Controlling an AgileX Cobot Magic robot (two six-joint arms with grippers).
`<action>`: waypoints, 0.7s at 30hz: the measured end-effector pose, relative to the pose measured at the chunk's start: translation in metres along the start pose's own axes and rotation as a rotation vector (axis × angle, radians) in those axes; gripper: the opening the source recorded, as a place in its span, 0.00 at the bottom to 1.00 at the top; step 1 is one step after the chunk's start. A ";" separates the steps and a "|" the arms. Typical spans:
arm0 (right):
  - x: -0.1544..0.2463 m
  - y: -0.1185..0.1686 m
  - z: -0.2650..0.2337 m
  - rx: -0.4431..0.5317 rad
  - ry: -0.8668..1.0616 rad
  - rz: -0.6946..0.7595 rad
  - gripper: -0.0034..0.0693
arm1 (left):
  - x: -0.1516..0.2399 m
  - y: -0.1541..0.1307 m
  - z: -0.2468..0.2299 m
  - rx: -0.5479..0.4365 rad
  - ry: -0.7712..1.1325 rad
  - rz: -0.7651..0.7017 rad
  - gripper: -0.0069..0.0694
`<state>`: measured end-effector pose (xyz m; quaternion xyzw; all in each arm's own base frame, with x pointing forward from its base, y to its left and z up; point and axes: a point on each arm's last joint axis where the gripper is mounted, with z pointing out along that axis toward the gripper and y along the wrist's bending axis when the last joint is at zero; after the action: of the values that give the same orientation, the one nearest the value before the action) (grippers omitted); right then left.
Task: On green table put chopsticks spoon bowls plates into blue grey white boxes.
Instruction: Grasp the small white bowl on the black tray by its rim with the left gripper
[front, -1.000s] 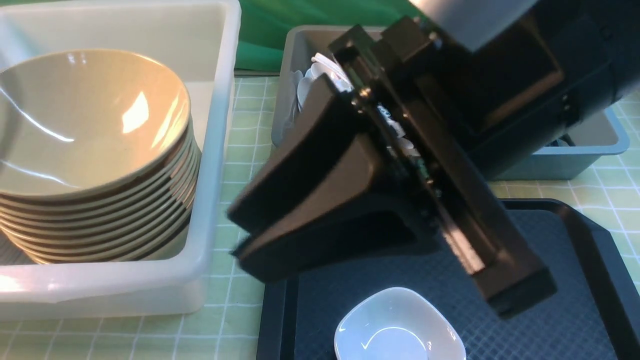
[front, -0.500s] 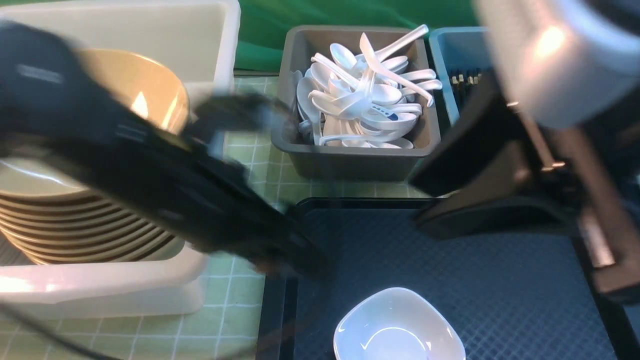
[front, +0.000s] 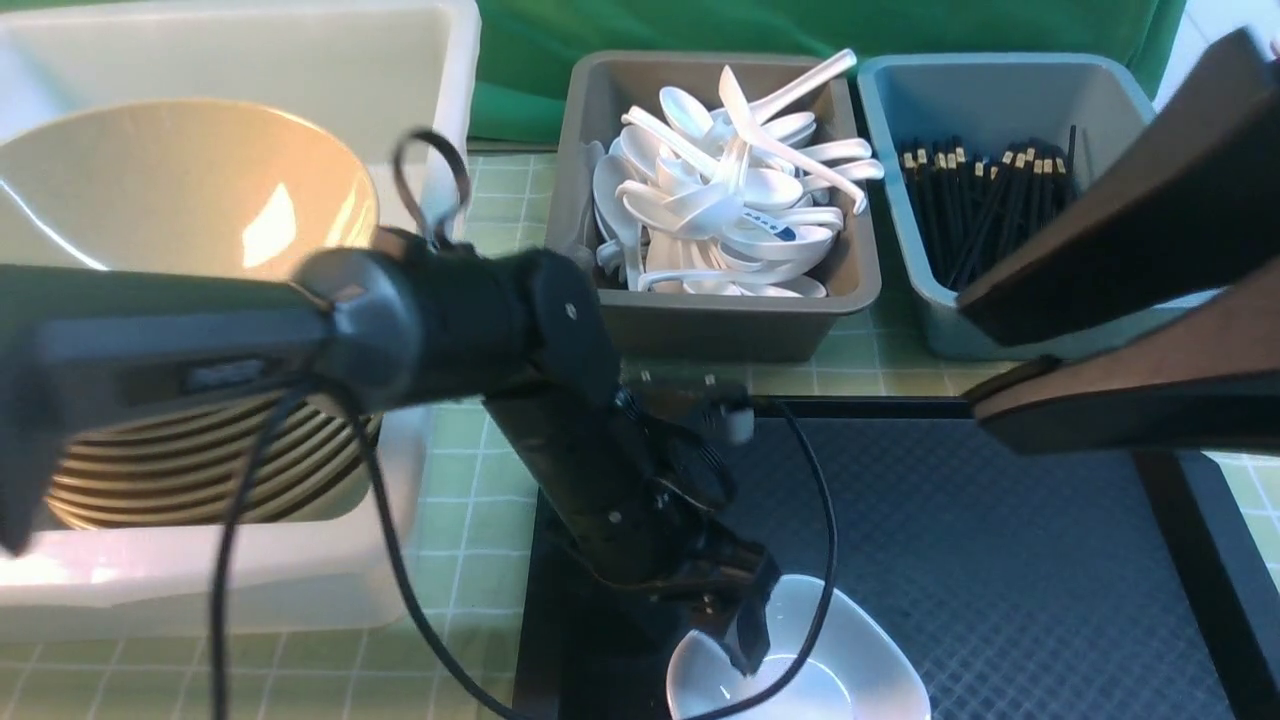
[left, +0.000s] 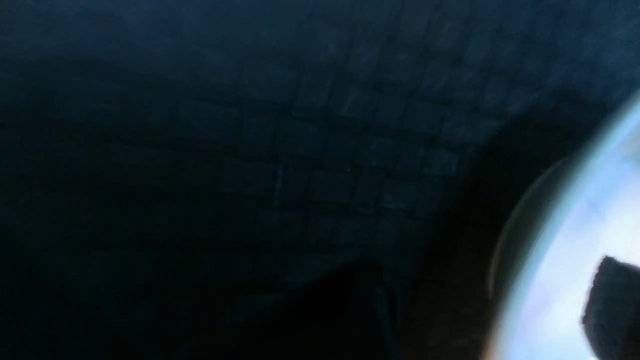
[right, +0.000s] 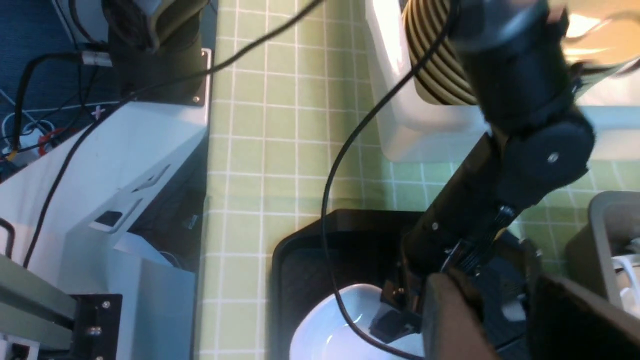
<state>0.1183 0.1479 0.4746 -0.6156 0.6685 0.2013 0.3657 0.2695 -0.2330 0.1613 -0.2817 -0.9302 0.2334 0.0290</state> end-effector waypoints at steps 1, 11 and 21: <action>0.000 0.000 0.000 0.004 0.002 -0.002 0.37 | 0.000 0.000 0.003 0.017 0.013 0.007 0.67; 0.001 -0.001 0.000 0.014 0.012 -0.005 0.37 | 0.002 0.003 0.000 0.078 0.039 0.009 0.11; -0.003 -0.002 0.002 0.010 -0.026 -0.027 0.37 | 0.053 0.004 -0.183 0.061 -0.395 -0.026 0.11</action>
<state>0.1206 0.1507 0.4759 -0.6201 0.6561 0.2012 0.3801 0.2613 -0.1252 0.3178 -0.2176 -0.9139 0.3118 -0.1424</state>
